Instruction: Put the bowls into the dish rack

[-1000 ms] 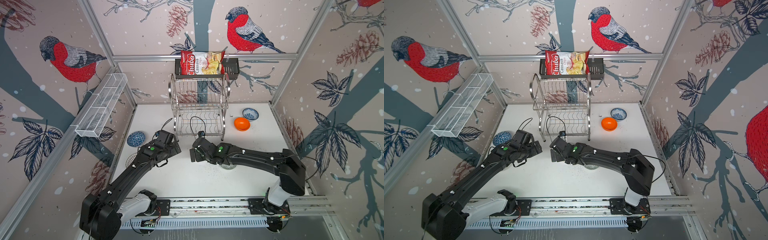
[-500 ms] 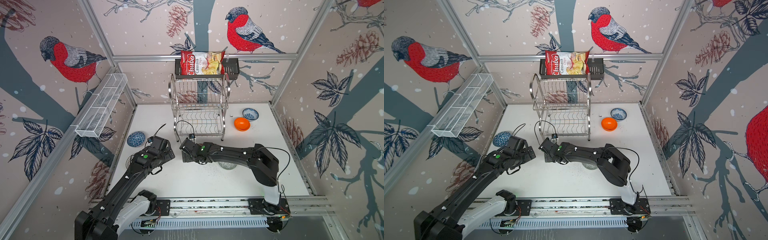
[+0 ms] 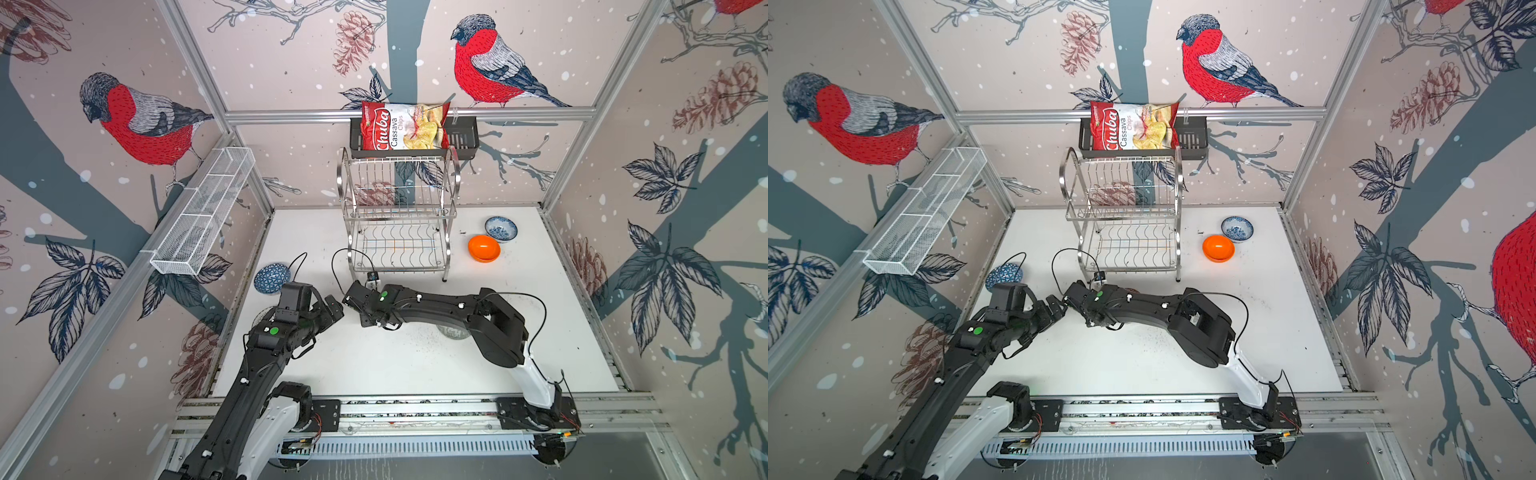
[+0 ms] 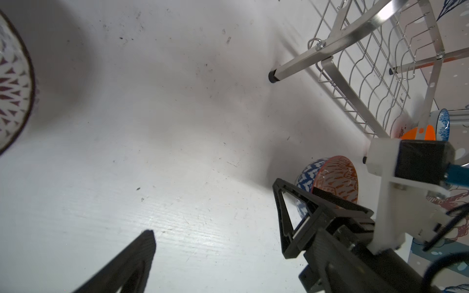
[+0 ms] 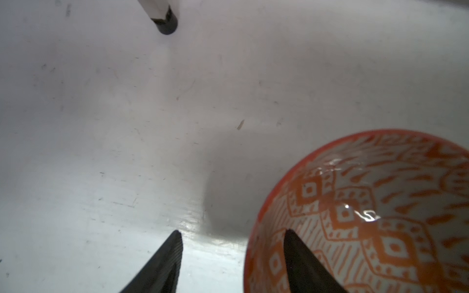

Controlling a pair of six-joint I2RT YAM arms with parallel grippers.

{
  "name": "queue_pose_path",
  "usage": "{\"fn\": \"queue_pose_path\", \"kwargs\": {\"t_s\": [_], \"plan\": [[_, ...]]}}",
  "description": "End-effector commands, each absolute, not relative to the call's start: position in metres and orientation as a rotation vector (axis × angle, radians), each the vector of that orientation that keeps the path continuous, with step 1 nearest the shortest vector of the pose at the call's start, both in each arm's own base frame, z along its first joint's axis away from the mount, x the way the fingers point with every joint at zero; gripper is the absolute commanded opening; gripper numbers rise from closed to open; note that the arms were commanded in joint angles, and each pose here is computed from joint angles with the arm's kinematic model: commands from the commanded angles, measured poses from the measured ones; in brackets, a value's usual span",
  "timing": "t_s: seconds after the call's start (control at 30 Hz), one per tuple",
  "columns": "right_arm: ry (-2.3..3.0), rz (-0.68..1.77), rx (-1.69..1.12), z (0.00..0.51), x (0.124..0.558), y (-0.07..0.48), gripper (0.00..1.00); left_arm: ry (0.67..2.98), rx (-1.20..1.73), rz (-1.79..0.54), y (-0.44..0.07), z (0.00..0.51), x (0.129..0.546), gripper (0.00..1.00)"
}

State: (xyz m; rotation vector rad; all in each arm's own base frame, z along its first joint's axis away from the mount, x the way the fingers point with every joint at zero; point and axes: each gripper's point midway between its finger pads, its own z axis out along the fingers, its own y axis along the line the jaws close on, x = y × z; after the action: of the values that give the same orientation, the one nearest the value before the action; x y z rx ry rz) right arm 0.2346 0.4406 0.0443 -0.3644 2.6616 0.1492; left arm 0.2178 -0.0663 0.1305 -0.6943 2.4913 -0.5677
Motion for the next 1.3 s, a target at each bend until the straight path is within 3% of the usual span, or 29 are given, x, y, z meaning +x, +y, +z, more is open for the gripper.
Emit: {"fn": "queue_pose_path", "kwargs": {"t_s": [0.0,0.37,0.57,0.93,1.03,1.27], "plan": [[2.666,0.068,-0.323,0.043,0.237,0.428,0.57,2.474,-0.645,-0.585,-0.071,0.139,0.221,0.98],[2.656,0.062,-0.321,0.054,0.242,0.427,0.42,2.488,-0.603,-0.617,-0.080,0.138,0.219,0.98],[2.659,0.054,-0.354,0.060,0.244,0.425,0.26,2.484,-0.657,-0.681,-0.081,0.131,0.213,0.98],[2.663,0.071,-0.373,0.064,0.245,0.421,0.11,2.478,-0.710,-0.735,-0.083,0.126,0.208,0.97],[2.658,0.121,-0.374,0.073,0.246,0.426,0.04,2.475,-0.719,-0.757,-0.084,0.126,0.207,0.97],[2.582,0.400,-0.358,0.120,0.247,0.444,0.02,2.442,-0.759,-0.820,-0.090,0.127,0.213,0.97]]}}
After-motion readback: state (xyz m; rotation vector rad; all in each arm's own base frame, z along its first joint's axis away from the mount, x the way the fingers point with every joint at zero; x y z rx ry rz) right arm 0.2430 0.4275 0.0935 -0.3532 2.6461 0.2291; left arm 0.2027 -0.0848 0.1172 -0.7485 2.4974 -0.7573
